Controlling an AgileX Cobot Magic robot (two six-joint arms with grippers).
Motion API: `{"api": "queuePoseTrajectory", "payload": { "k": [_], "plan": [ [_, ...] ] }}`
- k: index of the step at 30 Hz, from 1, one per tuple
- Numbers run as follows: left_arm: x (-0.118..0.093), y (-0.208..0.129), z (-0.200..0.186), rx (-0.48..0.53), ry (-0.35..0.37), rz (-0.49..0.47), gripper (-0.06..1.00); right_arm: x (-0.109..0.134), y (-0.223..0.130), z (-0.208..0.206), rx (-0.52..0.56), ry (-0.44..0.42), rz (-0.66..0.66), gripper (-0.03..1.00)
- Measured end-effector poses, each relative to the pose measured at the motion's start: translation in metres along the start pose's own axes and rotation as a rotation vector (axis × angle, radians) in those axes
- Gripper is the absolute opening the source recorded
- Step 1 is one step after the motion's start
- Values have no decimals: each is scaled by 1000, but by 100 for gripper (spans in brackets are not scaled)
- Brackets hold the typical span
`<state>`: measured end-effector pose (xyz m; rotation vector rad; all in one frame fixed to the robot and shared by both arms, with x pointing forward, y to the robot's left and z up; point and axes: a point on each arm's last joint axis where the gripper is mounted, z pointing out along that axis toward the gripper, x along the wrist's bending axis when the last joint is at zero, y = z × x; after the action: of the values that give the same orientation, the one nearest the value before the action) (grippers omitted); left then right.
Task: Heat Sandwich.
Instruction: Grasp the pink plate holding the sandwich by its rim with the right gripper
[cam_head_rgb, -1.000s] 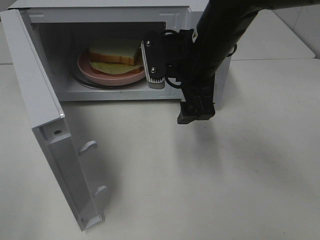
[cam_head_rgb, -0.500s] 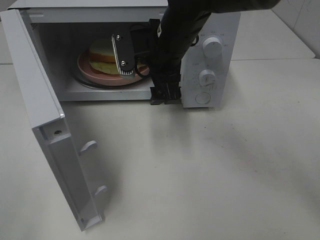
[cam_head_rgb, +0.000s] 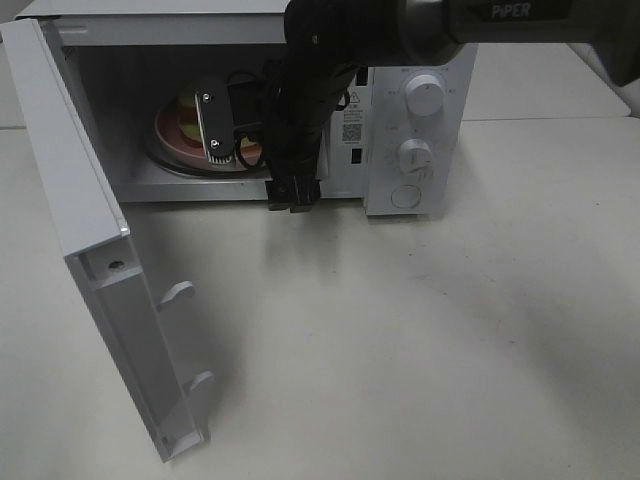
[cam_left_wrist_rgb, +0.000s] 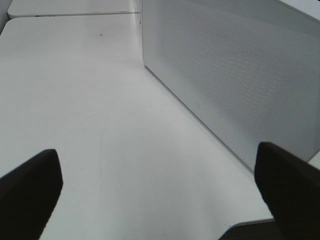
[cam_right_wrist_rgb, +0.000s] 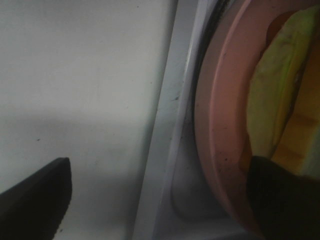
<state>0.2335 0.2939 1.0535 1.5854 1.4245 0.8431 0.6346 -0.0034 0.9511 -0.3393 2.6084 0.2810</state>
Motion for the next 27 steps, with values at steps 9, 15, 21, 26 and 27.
{"api": "queuePoseTrajectory", "payload": {
  "k": [9,15,21,26,27],
  "plan": [
    [1,0,0,0,8,5,99,-22,11,32,-17,-49,6,88],
    [2,0,0,1,20,12,99,-27,14,49,-21,-58,26,87],
    [3,0,0,1,29,17,99,-24,14,68,-18,-51,27,86],
    [3,0,0,2,38,22,99,-20,13,76,-14,-42,37,82],
    [4,0,0,2,41,24,99,-21,13,76,-15,-43,50,78]
  ]
}}
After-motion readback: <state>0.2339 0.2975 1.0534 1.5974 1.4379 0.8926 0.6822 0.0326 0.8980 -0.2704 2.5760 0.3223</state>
